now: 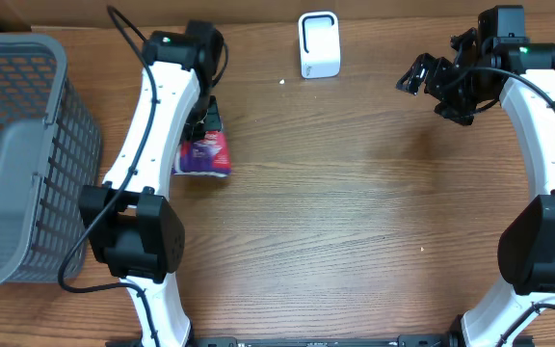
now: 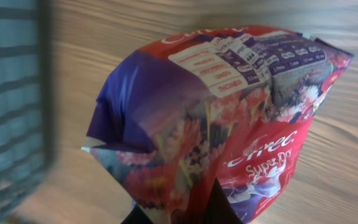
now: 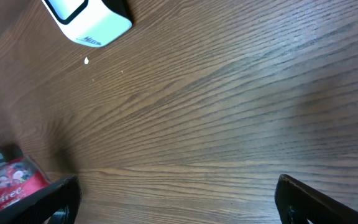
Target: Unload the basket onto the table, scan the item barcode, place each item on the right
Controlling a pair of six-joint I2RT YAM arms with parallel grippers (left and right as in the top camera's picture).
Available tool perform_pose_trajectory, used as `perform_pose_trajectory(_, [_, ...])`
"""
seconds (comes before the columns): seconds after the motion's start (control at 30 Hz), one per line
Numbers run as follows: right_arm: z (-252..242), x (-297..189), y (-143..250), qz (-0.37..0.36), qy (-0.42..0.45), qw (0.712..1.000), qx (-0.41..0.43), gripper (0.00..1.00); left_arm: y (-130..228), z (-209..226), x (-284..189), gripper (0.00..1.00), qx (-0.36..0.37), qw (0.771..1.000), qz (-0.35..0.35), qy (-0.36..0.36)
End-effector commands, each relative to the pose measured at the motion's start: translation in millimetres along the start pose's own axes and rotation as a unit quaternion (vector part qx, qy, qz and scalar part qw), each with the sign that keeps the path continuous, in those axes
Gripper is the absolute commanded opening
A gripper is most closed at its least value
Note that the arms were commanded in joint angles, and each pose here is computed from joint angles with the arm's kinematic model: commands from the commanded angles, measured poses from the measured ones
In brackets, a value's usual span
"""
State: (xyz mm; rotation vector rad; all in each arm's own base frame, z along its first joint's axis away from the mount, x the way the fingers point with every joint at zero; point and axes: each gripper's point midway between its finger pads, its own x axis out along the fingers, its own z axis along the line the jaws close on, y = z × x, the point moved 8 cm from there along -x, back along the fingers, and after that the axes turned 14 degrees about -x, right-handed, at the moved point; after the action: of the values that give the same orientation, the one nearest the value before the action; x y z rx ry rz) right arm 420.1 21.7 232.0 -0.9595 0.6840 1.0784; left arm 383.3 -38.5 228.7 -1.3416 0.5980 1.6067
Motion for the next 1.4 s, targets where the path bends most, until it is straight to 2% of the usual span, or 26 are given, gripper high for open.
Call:
perform_pose_trajectory(0.0, [4.0, -7.3, -3.6, -0.013, -0.002, 1.000, -0.008, 1.00, -11.5, 22.8, -11.2, 0.04, -0.060, 0.985, -0.107, -0.123])
perform_pose_trajectory(0.1, [4.0, -7.3, -3.6, -0.013, -0.002, 1.000, -0.008, 1.00, -11.8, 34.0, -15.0, 0.04, -0.075, 0.974, -0.131, -0.169])
perform_pose_trajectory(0.23, [4.0, -7.3, -3.6, -0.013, -0.002, 1.000, -0.008, 1.00, -7.0, 32.0, -13.1, 0.04, -0.070, 0.979, -0.107, -0.157])
perform_pose_trajectory(0.47, [4.0, -7.3, -3.6, -0.013, -0.002, 1.000, -0.008, 1.00, 2.1, 35.7, -8.4, 0.04, -0.047, 0.977, -0.091, -0.186])
perform_pose_trajectory(0.73, [4.0, -7.3, -3.6, -0.013, -0.002, 1.000, -0.008, 1.00, 35.4, 19.8, 19.0, 0.04, -0.018, 0.975, -0.057, -0.216])
perform_pose_trajectory(0.83, [4.0, -7.3, -3.6, -0.013, -0.002, 1.000, -0.008, 1.00, 47.7, 6.0, 23.8, 0.04, -0.007, 0.979, -0.043, -0.197])
perform_pose_trajectory(0.97, [4.0, -7.3, -3.6, -0.013, -0.002, 1.000, -0.008, 1.00, 68.1, -33.1, 22.4, 0.04, 0.014, 0.992, -0.034, -0.120])
perform_pose_trajectory(1.37, [4.0, -7.3, -3.6, -0.013, -0.002, 1.000, -0.008, 1.00, 109.2, -74.8, 1.6, 0.04, 0.087, 0.988, -0.086, -0.094])
